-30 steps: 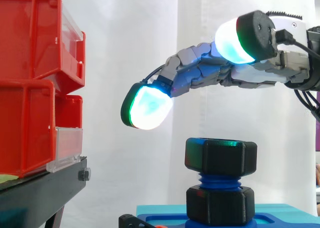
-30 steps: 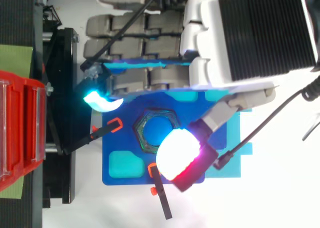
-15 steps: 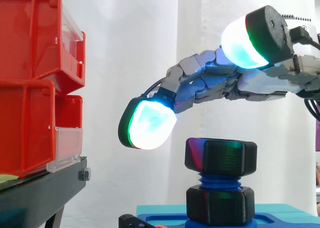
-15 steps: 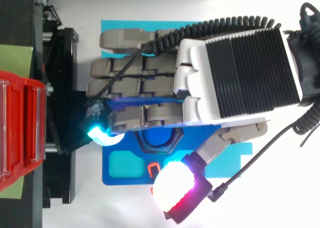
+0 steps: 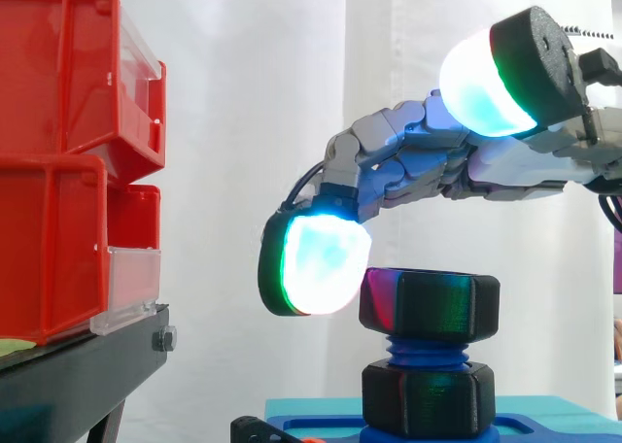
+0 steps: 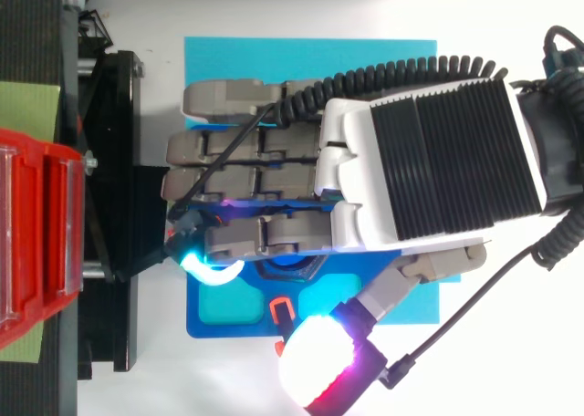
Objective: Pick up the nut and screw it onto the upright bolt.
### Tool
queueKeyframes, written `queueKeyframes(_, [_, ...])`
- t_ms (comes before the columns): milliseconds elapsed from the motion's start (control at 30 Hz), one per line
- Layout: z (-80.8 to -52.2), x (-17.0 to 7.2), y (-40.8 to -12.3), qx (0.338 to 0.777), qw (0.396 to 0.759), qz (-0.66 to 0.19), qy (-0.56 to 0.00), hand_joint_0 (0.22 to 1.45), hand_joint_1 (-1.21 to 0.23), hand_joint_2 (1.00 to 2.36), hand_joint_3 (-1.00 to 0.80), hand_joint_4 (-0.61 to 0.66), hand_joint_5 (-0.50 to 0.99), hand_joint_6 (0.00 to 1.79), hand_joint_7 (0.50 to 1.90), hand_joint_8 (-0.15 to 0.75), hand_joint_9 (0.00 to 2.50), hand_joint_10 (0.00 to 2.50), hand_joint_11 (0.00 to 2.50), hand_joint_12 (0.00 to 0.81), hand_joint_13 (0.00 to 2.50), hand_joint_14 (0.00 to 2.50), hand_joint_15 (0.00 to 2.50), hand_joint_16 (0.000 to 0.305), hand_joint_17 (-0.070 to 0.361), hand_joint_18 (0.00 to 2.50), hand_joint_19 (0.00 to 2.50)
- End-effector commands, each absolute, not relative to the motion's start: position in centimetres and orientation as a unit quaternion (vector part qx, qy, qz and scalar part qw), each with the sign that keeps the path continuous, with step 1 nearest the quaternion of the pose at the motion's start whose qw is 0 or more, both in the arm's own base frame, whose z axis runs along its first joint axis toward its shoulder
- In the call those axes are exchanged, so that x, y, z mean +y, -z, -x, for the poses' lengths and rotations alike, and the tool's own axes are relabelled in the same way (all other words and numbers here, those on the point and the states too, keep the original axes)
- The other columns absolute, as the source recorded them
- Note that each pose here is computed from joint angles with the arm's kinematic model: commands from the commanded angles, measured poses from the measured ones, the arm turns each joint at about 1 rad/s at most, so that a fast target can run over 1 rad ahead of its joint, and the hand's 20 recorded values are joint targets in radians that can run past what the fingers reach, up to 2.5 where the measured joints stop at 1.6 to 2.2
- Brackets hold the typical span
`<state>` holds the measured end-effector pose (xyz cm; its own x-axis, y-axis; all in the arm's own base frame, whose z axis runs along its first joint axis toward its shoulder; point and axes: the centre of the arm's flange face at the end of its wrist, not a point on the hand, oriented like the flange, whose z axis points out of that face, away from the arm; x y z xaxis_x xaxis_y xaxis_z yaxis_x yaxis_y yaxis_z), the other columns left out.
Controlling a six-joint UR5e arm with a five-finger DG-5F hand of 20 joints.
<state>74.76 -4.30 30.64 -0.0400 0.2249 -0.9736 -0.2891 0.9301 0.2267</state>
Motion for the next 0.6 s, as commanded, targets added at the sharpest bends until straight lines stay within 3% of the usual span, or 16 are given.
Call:
queueKeyframes(0, [-74.7,-4.7,-30.6,0.699,0.691,0.023,-0.185,0.52,0.07,1.0,-0.5,0.22,-0.1,0.5,0.95,0.234,0.47,0.0,0.0,0.286,0.37,0.0,0.0,0.033,0.073,0.14,0.0])
queueKeyframes(367, [-74.5,-6.0,-30.6,0.699,0.689,0.026,-0.187,0.52,0.03,1.0,-0.5,0.24,-0.08,0.5,1.16,0.25,0.51,0.0,0.0,0.28,0.44,0.0,0.0,0.03,0.068,0.2,0.0])
queueKeyframes(567, [-74.3,-7.2,-30.5,0.7,0.688,0.029,-0.189,0.52,0.01,1.0,-0.5,0.19,-0.07,0.5,1.39,0.259,0.53,0.0,0.0,0.274,0.48,0.0,0.0,0.029,0.066,0.26,0.0])
